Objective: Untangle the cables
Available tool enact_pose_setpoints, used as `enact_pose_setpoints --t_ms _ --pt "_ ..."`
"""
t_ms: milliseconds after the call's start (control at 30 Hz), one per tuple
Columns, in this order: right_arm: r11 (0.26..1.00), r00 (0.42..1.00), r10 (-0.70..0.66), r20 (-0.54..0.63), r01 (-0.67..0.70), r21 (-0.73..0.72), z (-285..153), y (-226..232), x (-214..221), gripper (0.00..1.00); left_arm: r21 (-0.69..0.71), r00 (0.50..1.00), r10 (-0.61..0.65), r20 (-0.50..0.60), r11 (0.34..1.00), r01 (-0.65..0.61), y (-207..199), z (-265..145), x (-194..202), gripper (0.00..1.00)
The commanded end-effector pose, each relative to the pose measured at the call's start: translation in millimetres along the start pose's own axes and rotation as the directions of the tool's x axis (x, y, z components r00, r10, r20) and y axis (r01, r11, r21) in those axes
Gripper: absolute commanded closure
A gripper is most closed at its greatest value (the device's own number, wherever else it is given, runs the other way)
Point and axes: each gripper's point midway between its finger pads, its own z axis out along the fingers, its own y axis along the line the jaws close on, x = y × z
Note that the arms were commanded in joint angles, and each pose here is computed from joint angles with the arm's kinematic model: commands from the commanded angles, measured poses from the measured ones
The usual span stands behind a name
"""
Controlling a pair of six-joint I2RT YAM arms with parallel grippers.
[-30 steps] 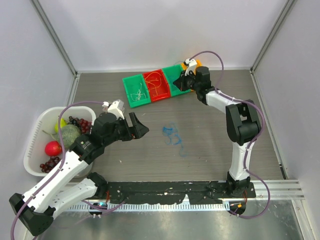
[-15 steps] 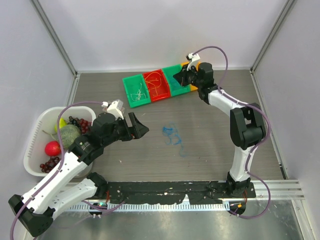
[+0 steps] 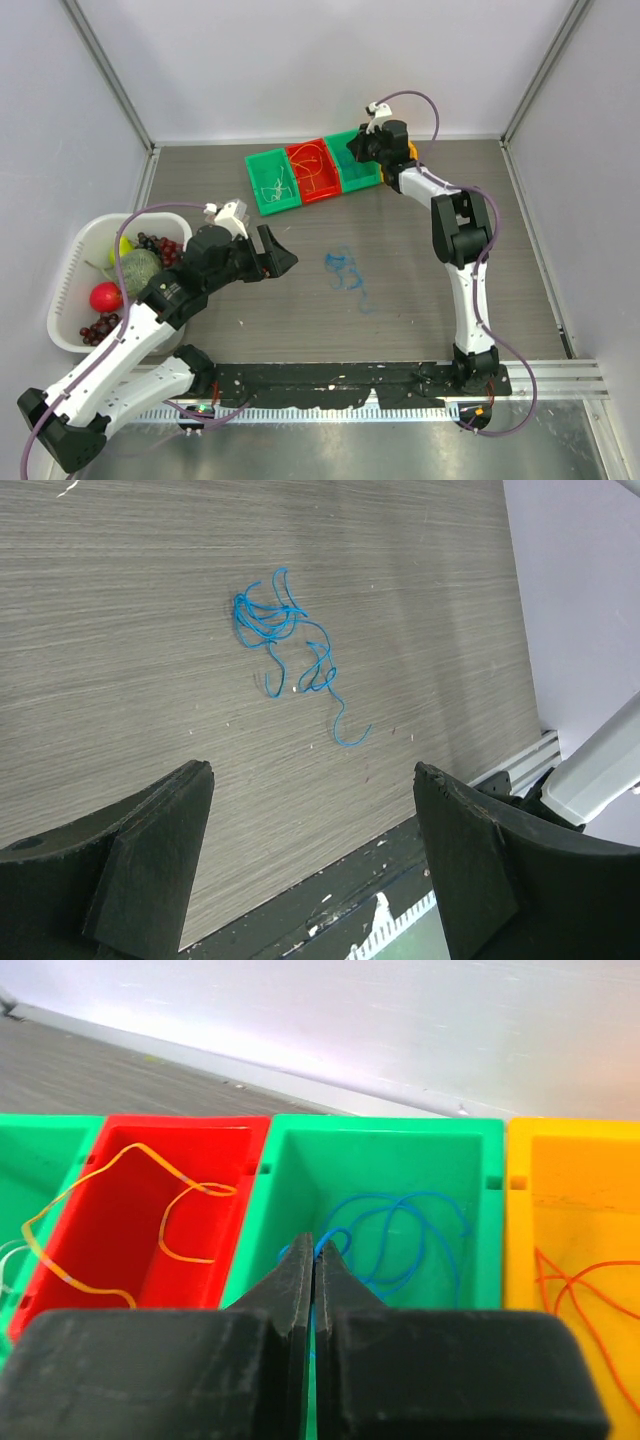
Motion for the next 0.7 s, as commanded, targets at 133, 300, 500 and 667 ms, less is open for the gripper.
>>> enact_pose_setpoints --t_ms 133,300,500,667 --pt "0.992 0.985 -0.092 0.145 0.079 0.098 15 -23 -39 0.99 0.022 1.0 0.016 0.024 1.0 -0.017 -9 2 -10 0.15" --pt "0.99 0.993 -0.099 0.057 0.093 0.102 19 -25 -10 0.99 0.029 1.0 0.013 0.018 0.999 -0.014 -10 2 -9 0.15" --pt "0.988 0.994 -0.112 -0.006 0.112 0.109 13 -18 14 0.94 0.048 1.0 -0.008 0.004 0.999 0.008 -11 2 -4 0.15" --pt "0.985 0.993 -0.084 -0.085 0.096 0.145 17 -24 21 0.89 0.06 1.0 -0.027 0.0 0.998 0.027 -13 -3 -2 0.15"
